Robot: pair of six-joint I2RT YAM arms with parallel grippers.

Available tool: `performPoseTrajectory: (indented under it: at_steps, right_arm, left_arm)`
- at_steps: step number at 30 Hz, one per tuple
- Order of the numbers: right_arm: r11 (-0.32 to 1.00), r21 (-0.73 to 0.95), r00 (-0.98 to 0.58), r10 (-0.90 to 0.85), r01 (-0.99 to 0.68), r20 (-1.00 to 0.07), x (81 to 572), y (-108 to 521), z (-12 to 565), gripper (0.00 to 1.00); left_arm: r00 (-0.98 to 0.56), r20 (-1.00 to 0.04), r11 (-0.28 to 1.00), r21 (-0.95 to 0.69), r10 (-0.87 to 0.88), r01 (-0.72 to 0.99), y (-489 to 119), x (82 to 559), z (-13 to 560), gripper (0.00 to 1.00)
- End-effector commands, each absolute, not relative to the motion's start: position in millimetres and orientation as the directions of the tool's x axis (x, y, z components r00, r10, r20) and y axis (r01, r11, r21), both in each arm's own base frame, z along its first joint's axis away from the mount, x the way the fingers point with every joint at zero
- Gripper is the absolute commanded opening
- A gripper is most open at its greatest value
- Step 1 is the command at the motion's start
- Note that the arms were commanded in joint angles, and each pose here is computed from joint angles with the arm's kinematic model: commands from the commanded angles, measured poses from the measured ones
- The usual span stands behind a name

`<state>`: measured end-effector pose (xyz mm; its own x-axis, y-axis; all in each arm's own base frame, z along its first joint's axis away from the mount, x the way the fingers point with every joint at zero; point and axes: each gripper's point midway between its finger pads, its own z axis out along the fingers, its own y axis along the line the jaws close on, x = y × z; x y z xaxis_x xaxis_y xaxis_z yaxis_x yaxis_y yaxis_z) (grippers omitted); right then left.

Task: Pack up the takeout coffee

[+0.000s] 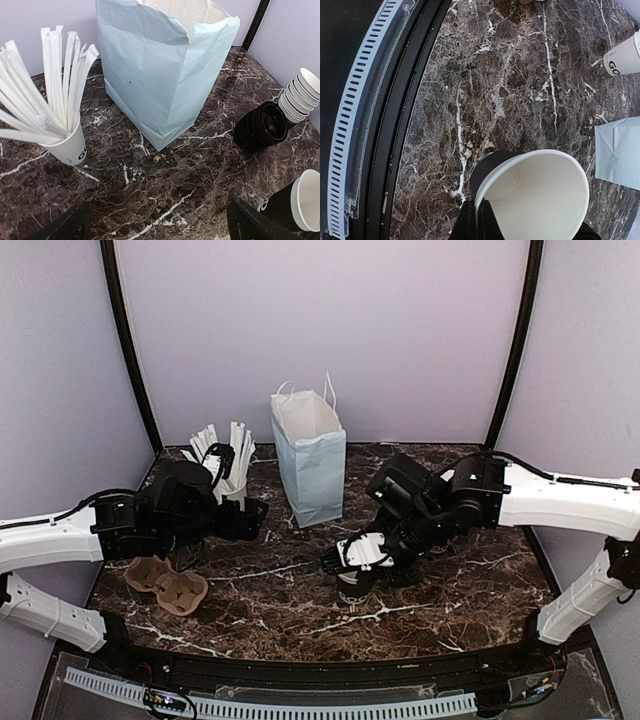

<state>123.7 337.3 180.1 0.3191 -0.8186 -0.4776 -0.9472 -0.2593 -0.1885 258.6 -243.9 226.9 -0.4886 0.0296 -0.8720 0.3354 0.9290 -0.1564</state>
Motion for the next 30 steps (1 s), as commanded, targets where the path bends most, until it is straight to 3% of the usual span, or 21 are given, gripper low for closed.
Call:
performPoseTrajectory:
  at_steps: [1,6,11,19,26,30]
  right_arm:
    - [-0.276,-0.212,0.347,-0.8,-0.937,-0.49,118.5,353.0,171.0,0.0]
    - [-0.284,-0.191,0.342,-0.81,-0.939,-0.477,114.9,357.0,152.7,0.0]
    - [-0.287,-0.159,0.328,-0.816,-0.945,-0.476,110.1,356.3,138.5,0.0]
    - [-0.281,-0.162,0.324,-0.814,-0.946,-0.482,108.2,352.6,129.4,0.0]
    - [-0.262,-0.187,0.321,-0.812,-0.947,-0.488,108.8,345.7,138.7,0.2]
    - [-0.231,-0.23,0.317,-0.812,-0.946,-0.489,112.8,331.7,151.0,0.23]
  left_arm:
    - [-0.451,-0.881,0.9,-0.072,0.145,0.43,-266.0,267.3,236.2,0.97]
    - [-0.465,-0.855,0.87,-0.034,0.23,0.493,-290.6,272.8,230.5,0.96]
    - [-0.525,-0.812,0.838,-0.087,0.254,0.539,-315.6,272.5,220.2,0.89]
    - [-0.557,-0.786,0.808,-0.132,0.268,0.575,-332.5,269.2,214.7,0.87]
    - [-0.558,-0.78,0.779,-0.152,0.283,0.608,-349.9,271.2,216.3,0.84]
    - [-0.549,-0.783,0.748,-0.169,0.294,0.642,-367.4,274.0,222.7,0.81]
